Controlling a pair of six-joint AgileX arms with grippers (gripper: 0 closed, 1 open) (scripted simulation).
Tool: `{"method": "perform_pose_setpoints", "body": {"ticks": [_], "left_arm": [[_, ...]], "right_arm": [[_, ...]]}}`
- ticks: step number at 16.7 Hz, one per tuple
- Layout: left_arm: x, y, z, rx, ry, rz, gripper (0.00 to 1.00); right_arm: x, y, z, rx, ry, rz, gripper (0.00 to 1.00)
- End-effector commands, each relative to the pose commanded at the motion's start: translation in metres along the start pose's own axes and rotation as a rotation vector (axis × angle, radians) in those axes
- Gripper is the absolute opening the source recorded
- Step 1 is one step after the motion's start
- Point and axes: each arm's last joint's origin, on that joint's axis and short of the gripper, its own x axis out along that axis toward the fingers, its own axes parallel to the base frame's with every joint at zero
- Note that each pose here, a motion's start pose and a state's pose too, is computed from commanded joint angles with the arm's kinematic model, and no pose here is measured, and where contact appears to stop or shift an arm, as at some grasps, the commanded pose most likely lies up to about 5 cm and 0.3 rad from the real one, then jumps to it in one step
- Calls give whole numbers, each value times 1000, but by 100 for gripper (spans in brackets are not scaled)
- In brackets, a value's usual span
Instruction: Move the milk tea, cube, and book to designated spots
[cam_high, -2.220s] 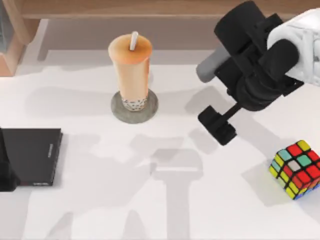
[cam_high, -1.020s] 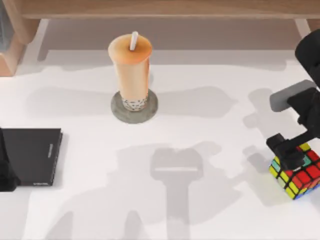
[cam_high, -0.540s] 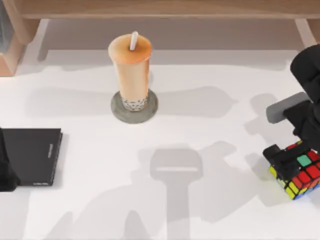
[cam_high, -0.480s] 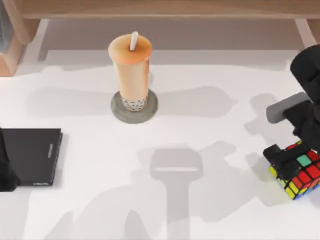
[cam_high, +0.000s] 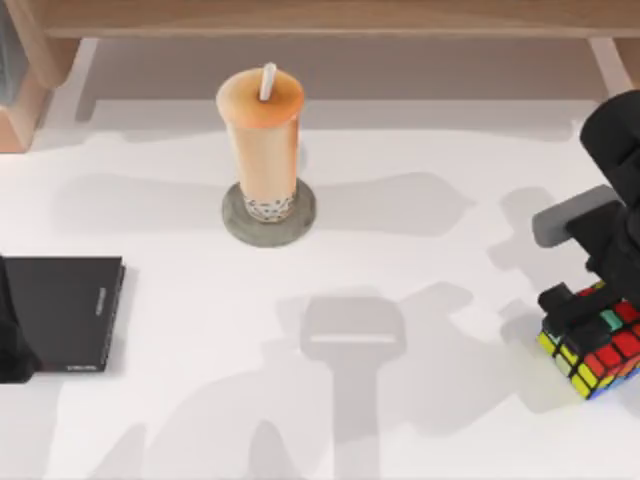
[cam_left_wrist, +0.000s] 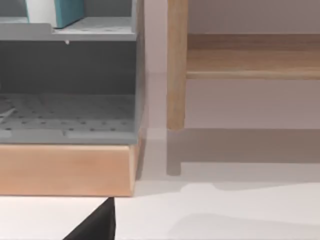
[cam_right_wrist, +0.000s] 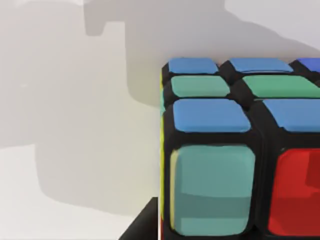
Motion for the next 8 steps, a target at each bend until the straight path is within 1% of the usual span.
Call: {"method": "perform_pose_setpoints", "body": {"ticks": [4, 5, 8], "left_arm": [[0, 0, 0, 0, 0, 0, 100], [0, 0, 0, 0, 0, 0, 100], [0, 0, 0, 0, 0, 0, 100]], "right_arm": [[0, 0, 0, 0, 0, 0, 2], [0, 0, 0, 0, 0, 0, 0], [0, 0, 0, 0, 0, 0, 0]]}}
